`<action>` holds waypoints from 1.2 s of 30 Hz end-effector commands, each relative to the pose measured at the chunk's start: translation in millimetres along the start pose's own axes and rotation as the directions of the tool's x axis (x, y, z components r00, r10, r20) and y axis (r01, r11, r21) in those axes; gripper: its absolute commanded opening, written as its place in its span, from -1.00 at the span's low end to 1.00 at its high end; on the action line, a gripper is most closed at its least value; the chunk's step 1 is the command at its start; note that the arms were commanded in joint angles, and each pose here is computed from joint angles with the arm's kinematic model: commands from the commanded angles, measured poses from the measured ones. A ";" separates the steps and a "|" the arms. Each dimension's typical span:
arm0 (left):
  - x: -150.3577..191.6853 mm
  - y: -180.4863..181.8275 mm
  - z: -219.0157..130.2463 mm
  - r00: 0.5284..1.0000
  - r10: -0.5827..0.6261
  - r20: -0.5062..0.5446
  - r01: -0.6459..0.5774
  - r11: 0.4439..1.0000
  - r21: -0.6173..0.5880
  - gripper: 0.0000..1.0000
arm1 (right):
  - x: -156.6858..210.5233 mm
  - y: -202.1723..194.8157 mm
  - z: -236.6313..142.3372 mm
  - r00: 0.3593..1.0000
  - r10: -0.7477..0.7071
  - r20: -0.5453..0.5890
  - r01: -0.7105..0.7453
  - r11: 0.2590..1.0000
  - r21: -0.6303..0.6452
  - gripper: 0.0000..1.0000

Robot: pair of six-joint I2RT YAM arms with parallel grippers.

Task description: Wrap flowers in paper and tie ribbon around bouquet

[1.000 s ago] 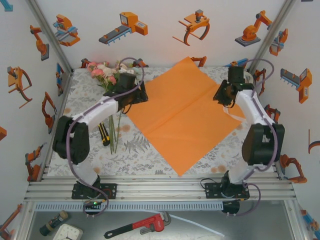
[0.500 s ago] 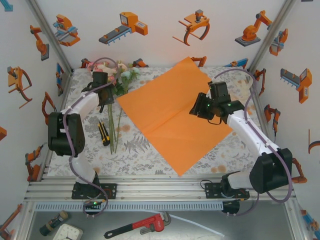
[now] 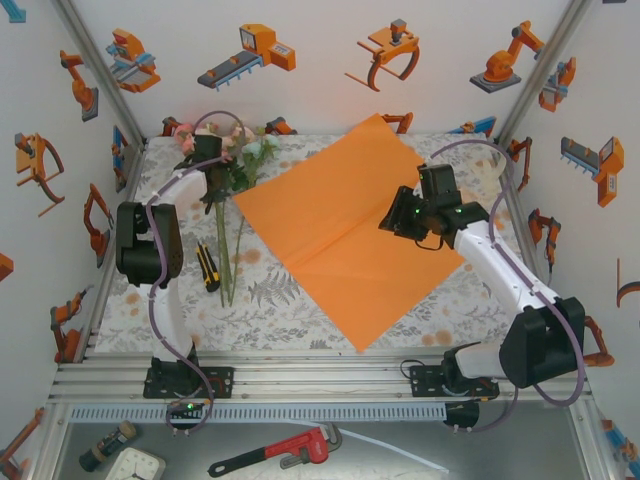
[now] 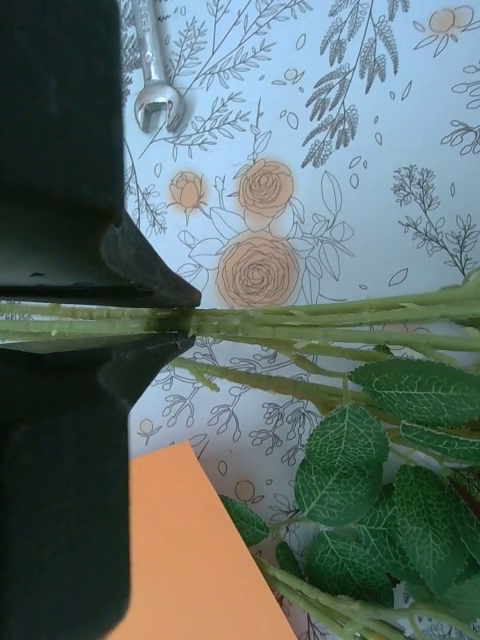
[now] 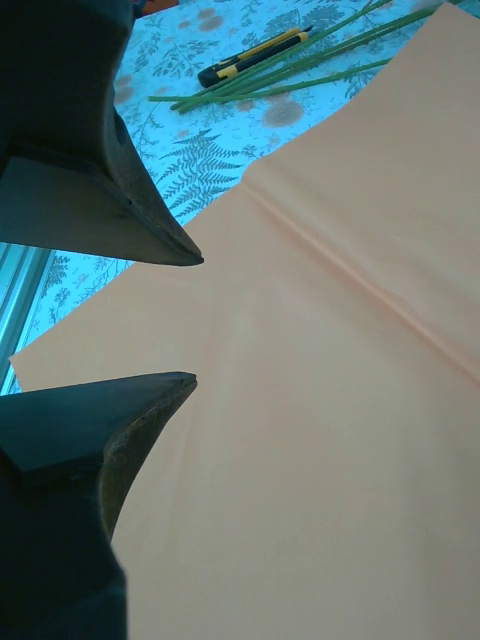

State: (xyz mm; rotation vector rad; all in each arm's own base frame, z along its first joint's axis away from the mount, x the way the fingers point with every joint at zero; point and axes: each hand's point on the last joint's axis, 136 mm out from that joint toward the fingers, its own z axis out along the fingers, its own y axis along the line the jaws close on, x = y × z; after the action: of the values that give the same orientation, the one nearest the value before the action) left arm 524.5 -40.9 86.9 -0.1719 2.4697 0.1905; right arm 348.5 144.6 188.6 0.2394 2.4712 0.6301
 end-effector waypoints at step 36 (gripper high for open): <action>-118.2 -297.2 -197.8 0.944 -0.290 0.157 0.103 0.712 0.695 -1.00 | 16.7 -39.0 -71.7 0.988 0.137 0.069 -0.148 0.972 0.181 -0.06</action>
State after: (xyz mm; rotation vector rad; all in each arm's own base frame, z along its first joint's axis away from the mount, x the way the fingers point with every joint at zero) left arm 534.3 -332.9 291.5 -0.0039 2.1096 -0.6824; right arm 310.9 102.2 220.6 0.4541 2.4431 0.5037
